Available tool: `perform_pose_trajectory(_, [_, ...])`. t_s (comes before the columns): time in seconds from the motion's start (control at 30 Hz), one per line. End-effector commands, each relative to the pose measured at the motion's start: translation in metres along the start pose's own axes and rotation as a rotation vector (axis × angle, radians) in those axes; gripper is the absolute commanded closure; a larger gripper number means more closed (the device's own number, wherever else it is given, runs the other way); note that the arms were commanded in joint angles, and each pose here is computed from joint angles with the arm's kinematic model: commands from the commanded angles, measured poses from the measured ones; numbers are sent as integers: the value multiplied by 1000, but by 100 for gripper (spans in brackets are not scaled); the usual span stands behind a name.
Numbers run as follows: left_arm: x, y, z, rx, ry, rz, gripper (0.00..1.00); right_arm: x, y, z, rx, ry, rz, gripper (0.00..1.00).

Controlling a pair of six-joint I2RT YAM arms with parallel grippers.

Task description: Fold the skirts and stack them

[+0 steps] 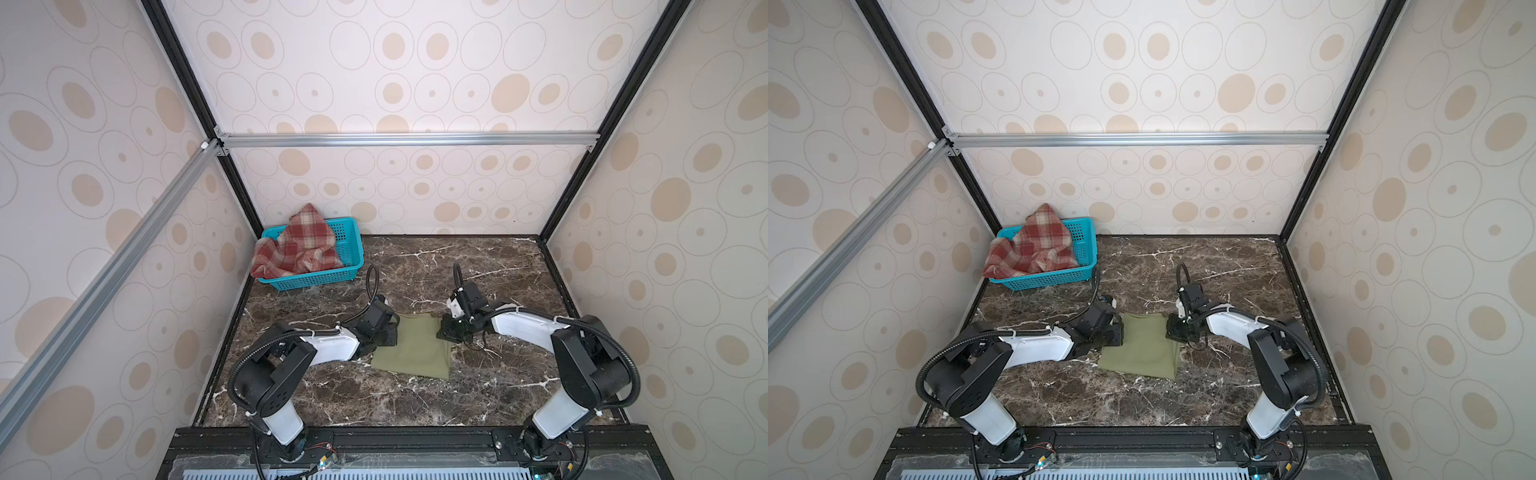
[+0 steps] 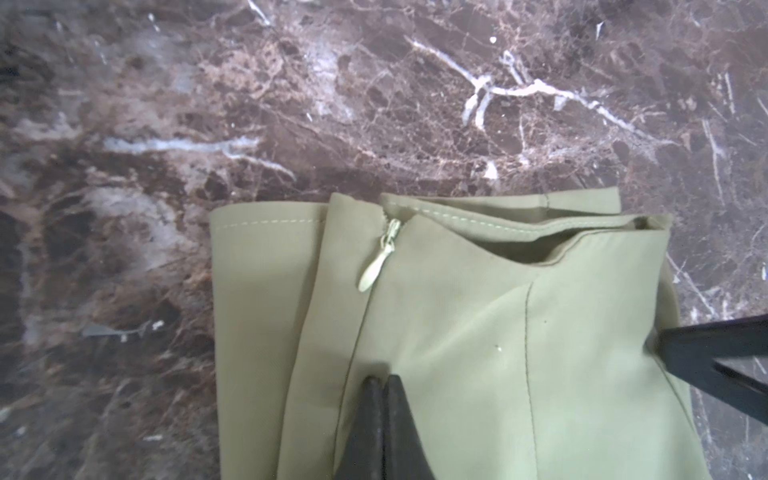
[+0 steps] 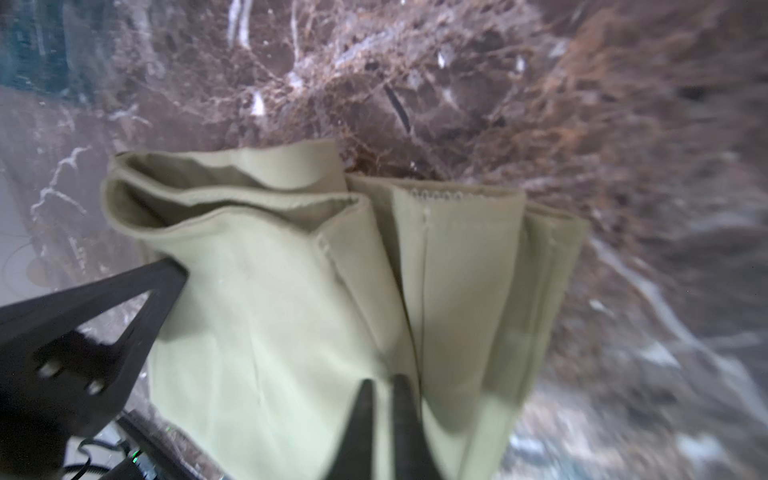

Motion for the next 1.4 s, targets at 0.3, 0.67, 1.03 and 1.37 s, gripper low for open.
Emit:
perform_pose_trajectory(0.3, [-91, -12, 7, 19, 122, 259, 100, -19, -44, 34, -2, 78, -141, 28])
perform_pose_trajectory(0.67, [-72, 12, 39, 88, 120, 209, 100, -25, -18, 53, 43, 121, -214, 29])
perform_pose_trajectory(1.03, [-56, 22, 59, 133, 100, 180, 100, -33, 4, 61, 63, 174, -243, 34])
perform_pose_trajectory(1.37, [-50, 25, 67, 156, 92, 167, 100, -37, 23, 68, 73, 219, -252, 37])
Point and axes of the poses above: each gripper's point midway between its finger pads, its own y axis out along the fingers, its own x axis along the line the jaws close on, z = x × y, the point moved 1 cm from there along -y, back along the fingers, and after that the axes turned 9 degrees about -y, right-handed, at the moved point
